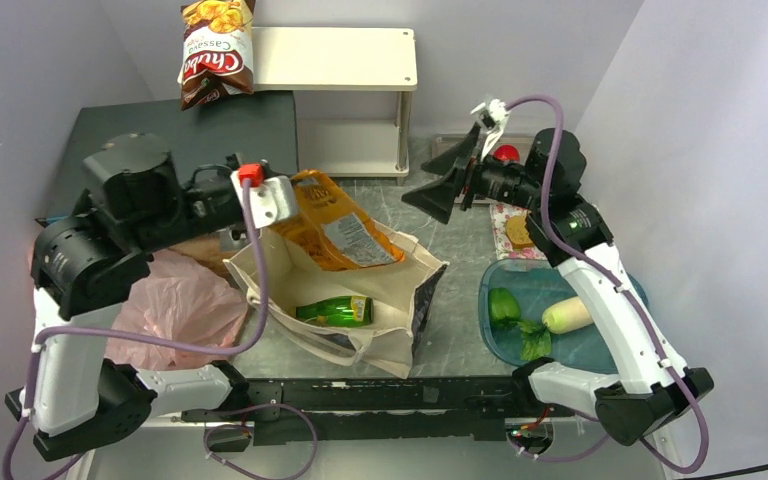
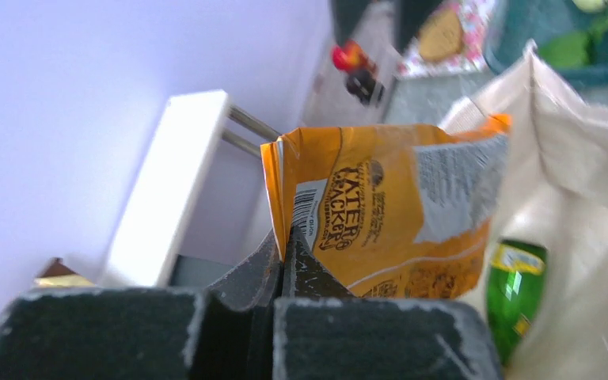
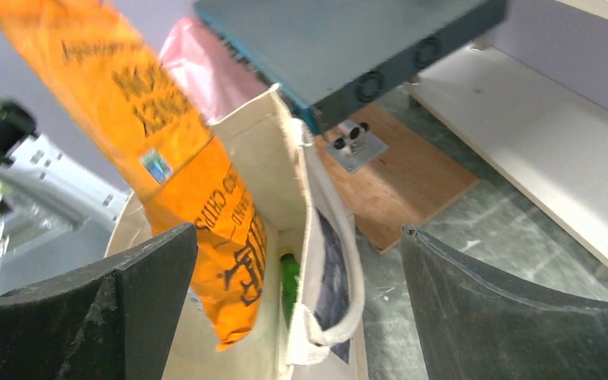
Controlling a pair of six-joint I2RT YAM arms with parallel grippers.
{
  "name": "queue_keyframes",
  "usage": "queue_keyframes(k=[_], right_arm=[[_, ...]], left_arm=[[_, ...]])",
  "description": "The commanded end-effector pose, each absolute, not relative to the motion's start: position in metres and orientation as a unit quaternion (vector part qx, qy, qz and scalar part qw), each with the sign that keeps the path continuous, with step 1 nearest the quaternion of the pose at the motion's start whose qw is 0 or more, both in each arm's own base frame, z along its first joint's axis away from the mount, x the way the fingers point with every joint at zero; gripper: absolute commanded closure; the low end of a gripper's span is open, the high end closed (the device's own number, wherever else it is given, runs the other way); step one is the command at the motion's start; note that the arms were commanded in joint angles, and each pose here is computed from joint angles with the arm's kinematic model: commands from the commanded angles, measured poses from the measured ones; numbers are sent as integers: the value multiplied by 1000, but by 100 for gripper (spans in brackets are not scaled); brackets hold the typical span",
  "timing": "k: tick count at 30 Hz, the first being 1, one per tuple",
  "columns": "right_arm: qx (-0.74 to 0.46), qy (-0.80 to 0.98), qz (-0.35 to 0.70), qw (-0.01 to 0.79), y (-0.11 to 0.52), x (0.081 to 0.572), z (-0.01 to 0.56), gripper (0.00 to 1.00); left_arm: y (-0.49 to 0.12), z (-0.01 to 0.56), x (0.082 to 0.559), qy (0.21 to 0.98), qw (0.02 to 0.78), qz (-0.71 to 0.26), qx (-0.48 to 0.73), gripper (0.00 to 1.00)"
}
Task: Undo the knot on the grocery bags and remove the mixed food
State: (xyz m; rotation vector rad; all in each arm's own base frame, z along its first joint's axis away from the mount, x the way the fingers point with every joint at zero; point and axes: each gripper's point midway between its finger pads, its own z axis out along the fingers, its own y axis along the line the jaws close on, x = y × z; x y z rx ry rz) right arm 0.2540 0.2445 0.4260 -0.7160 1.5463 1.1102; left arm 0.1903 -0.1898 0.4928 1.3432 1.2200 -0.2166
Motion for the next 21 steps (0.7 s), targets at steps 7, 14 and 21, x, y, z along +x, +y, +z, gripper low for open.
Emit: queue_keyframes(k=[7,14,21], right_arm=[[-499,488,435,569,310,182,448,0],[-451,491,484,567,322,180,478,0],[-401,548,443,586,328,204,460,0]], left_arm=[[-207,603,200,398,752,-78,520,100],[-213,612,211,394,765,-74,504,100],[-211,620,226,407,779,-59,473,100]])
